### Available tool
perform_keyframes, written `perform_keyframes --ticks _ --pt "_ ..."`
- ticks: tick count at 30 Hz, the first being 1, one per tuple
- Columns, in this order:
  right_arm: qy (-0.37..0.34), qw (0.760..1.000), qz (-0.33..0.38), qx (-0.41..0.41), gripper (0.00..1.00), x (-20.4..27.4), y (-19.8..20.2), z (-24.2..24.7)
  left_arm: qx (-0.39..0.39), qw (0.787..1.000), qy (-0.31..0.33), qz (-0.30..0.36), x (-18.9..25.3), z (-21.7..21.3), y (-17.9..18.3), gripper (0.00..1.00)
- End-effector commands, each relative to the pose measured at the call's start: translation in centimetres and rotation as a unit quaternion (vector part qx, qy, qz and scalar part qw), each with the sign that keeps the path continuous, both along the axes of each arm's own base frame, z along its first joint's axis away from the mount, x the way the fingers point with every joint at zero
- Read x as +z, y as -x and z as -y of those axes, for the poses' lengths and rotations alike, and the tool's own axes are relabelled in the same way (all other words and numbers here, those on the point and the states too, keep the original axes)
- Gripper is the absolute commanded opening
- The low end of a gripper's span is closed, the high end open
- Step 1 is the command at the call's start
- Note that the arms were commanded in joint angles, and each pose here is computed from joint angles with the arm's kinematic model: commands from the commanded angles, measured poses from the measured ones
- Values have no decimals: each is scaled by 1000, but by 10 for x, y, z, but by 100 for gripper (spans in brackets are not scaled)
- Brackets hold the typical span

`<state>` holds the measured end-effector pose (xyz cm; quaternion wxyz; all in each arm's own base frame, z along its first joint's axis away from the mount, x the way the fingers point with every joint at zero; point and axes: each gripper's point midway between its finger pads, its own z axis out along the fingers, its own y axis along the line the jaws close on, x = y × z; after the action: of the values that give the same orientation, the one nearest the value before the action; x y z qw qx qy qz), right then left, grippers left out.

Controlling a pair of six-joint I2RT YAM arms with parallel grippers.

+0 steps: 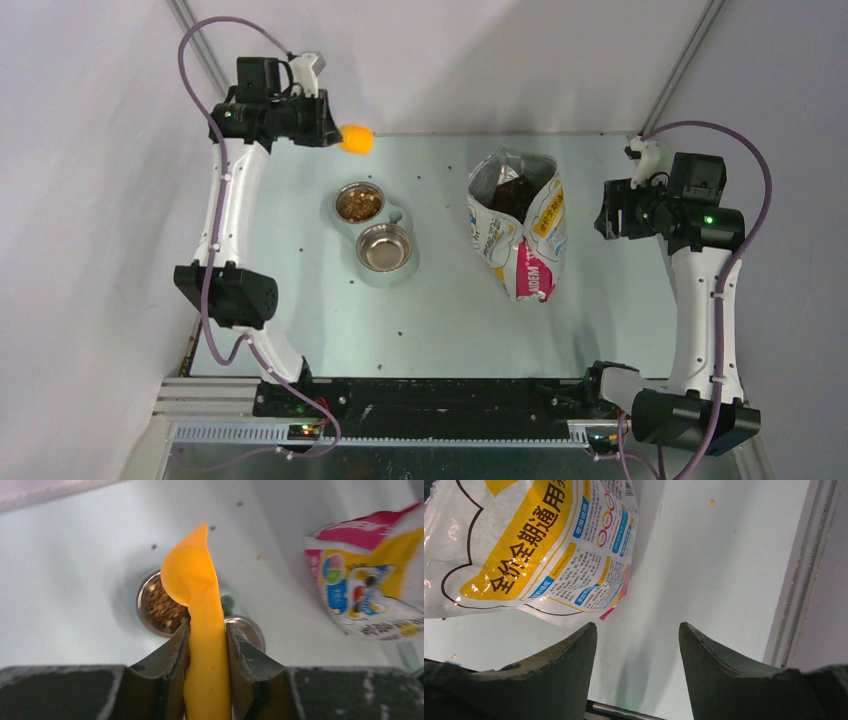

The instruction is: Serve the pet food

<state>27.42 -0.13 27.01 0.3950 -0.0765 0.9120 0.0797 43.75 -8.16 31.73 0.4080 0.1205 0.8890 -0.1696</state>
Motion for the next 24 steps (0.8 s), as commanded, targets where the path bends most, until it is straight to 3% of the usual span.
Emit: perform_keyframes --ticks 1,7,12,14,18,24 --pt "3 1000 23 -5 65 10 -11 4 -94 988 60 107 77 59 25 0" --pt "-5 1000 14 -9 74 7 -16 4 -162 950 158 217 142 115 45 0" --pt "-14 1000 18 -11 79 14 -22 3 -248 926 183 217 165 171 77 0" --pt "-14 1000 22 -12 80 17 -23 3 -283 927 162 187 158 192 92 0" --pt "-14 1000 24 -12 80 19 -20 3 -322 934 123 96 99 235 111 0" --pt "-15 1000 20 -10 79 15 -16 1 -378 921 82 53 62 262 137 0"
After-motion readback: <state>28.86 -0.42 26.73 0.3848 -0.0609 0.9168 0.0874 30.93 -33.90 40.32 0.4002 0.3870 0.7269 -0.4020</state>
